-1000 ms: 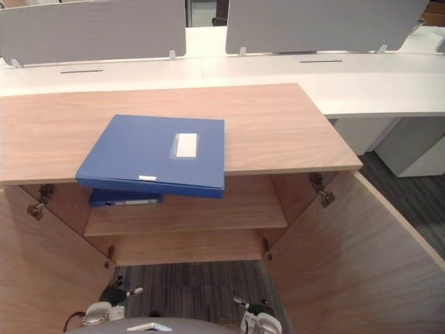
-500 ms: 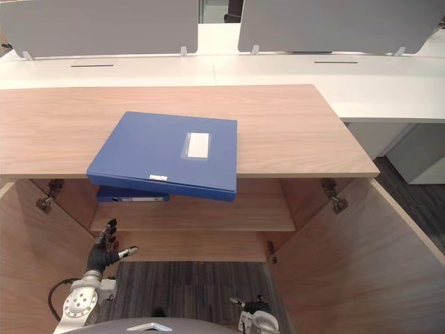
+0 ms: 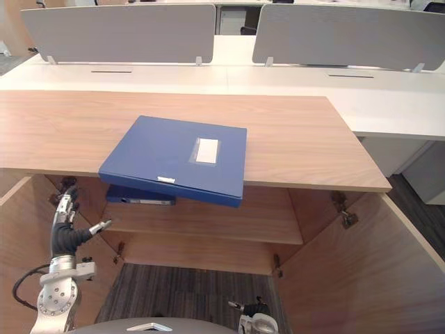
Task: Walk over to the cabinet, pick up the folder, carry it to the office cabinet, place the folder inside the office cabinet, then close the office cabinet door
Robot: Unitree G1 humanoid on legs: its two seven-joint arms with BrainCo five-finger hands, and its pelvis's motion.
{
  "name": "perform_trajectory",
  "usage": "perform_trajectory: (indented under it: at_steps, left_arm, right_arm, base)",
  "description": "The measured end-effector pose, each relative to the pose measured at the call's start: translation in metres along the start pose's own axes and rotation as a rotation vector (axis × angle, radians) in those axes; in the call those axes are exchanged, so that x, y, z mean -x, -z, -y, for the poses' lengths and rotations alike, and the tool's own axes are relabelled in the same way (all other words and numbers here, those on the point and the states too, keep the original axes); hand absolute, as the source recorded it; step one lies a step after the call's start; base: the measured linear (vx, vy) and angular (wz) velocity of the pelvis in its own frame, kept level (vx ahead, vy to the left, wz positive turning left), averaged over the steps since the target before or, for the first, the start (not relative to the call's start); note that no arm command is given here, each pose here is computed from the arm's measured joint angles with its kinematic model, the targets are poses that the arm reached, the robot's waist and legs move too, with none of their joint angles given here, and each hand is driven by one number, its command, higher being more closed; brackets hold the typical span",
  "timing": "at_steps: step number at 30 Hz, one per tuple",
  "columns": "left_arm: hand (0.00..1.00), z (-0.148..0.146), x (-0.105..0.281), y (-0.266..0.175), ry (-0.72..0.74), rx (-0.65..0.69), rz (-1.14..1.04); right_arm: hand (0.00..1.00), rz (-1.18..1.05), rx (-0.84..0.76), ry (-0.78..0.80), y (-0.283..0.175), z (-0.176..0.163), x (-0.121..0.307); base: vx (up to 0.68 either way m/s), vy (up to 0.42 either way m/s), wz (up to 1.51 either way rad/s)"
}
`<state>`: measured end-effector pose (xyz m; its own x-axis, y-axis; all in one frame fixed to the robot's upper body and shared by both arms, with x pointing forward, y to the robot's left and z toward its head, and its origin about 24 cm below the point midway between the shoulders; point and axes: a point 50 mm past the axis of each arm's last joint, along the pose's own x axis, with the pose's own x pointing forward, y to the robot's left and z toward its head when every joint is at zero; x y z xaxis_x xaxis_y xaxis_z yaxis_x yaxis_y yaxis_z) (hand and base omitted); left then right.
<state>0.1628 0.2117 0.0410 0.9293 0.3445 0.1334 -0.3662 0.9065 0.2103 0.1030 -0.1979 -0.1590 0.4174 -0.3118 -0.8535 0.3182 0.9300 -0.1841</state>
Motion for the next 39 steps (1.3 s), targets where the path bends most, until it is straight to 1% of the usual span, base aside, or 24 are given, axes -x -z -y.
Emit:
perform_trajectory:
  at_steps: [8, 17, 21, 26, 27, 36, 39]
  left_arm:
    - [0.00, -0.007, -0.003, -0.026, -0.071, 0.025, 0.111]
    - [0.00, -0.017, -0.012, -0.054, -0.047, -0.090, 0.274]
    - [0.00, -0.019, -0.018, -0.068, -0.037, -0.114, 0.357]
    - [0.00, -0.017, -0.025, -0.077, 0.002, -0.227, 0.434]
    - [0.00, -0.015, -0.025, -0.078, 0.021, -0.282, 0.456]
    - [0.00, 0.010, -0.029, -0.090, 0.165, -0.402, 0.589]
    - [0.00, 0.018, -0.032, -0.091, 0.244, -0.444, 0.622]
  right_arm:
    - [0.00, -0.021, 0.003, -0.003, 0.007, -0.001, 0.001]
    - [0.00, -0.034, 0.010, 0.000, 0.009, 0.002, 0.001]
    - [0.00, -0.041, 0.013, 0.000, 0.009, 0.001, 0.000]
    - [0.00, -0.041, 0.013, -0.001, 0.009, 0.001, 0.000]
    - [0.00, -0.041, 0.013, -0.001, 0.009, 0.002, 0.000]
    - [0.00, -0.030, 0.020, -0.005, 0.005, 0.002, -0.001]
    - [0.00, -0.023, 0.040, -0.004, 0.003, 0.005, -0.002]
  base:
    - [-0.01, -0.005, 0.01]
    - [-0.02, -0.008, -0.02]
    - [-0.02, -0.018, -0.06]
    - [0.01, -0.005, -0.03]
    - [0.00, -0.010, -0.13]
    - [-0.02, -0.006, -0.08]
    - [-0.02, -0.007, -0.02]
